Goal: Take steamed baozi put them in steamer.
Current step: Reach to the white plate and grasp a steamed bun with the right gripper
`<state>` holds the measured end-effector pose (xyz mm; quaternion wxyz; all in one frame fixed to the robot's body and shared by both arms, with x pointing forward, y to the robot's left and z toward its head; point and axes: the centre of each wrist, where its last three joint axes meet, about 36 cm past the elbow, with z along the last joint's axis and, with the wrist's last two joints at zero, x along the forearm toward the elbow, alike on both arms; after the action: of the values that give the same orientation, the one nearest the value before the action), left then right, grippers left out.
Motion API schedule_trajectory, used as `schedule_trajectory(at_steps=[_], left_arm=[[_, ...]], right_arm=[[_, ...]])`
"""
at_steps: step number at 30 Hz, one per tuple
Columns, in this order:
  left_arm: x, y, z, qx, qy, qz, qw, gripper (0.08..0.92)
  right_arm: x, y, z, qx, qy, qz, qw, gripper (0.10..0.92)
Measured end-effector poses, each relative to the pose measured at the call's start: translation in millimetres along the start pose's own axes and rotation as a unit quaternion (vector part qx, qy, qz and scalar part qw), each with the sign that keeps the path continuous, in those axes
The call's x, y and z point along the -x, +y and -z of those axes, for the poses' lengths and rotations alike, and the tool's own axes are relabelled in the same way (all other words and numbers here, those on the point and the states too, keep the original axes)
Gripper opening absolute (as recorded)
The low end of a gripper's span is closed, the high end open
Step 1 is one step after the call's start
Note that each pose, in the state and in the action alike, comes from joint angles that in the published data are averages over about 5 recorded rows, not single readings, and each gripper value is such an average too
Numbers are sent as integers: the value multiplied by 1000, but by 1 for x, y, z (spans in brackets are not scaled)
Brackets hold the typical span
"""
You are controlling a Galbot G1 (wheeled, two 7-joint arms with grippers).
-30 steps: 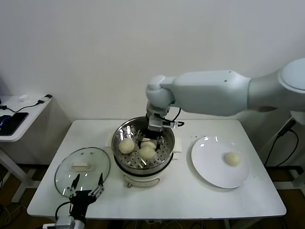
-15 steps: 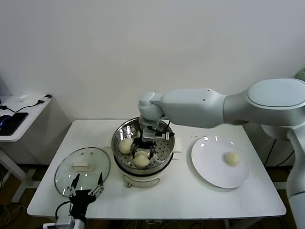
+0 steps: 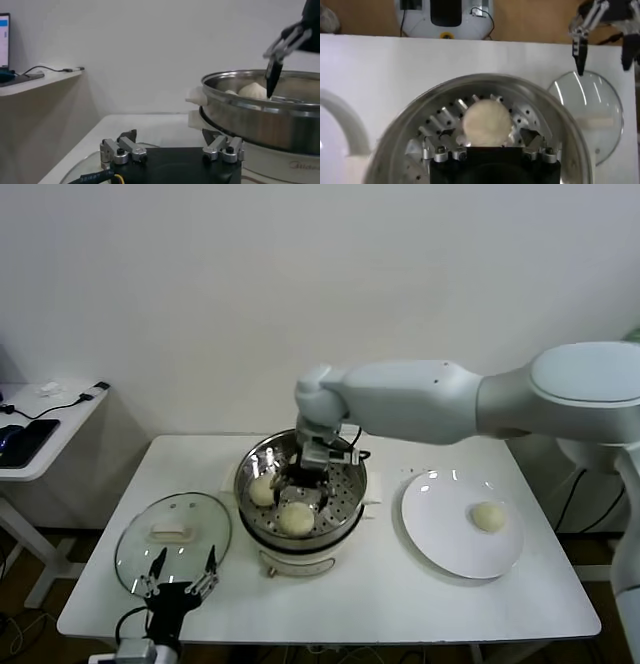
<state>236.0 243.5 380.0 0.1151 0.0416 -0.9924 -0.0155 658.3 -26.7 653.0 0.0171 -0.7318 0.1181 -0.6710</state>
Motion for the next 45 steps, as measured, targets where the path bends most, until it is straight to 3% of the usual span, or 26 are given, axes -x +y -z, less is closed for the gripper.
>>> schedule_trajectory(at_steps=[8, 15, 21, 27, 36, 45], left_arm=[[1, -3, 2, -3, -4, 0, 1000, 823], [1, -4, 0, -4, -3, 0, 1000, 823], [0, -5, -3, -3, 1, 0, 1000, 823], [-3, -8, -6, -2, 5, 2, 1000, 823], [-9, -8, -10, -1, 11, 9, 1000, 823], [-10, -7, -11, 0, 14, 14, 1000, 823]], right_arm=[[-89, 87, -39, 183, 55, -15, 981, 823], [-119, 215, -54, 380, 98, -21, 920, 823], [-92, 318, -52, 513, 101, -27, 852, 823], [-49, 379, -50, 583, 99, -18, 807, 823], [12, 419, -58, 630, 107, -6, 769, 823], [69, 432, -62, 649, 117, 2, 752, 823]])
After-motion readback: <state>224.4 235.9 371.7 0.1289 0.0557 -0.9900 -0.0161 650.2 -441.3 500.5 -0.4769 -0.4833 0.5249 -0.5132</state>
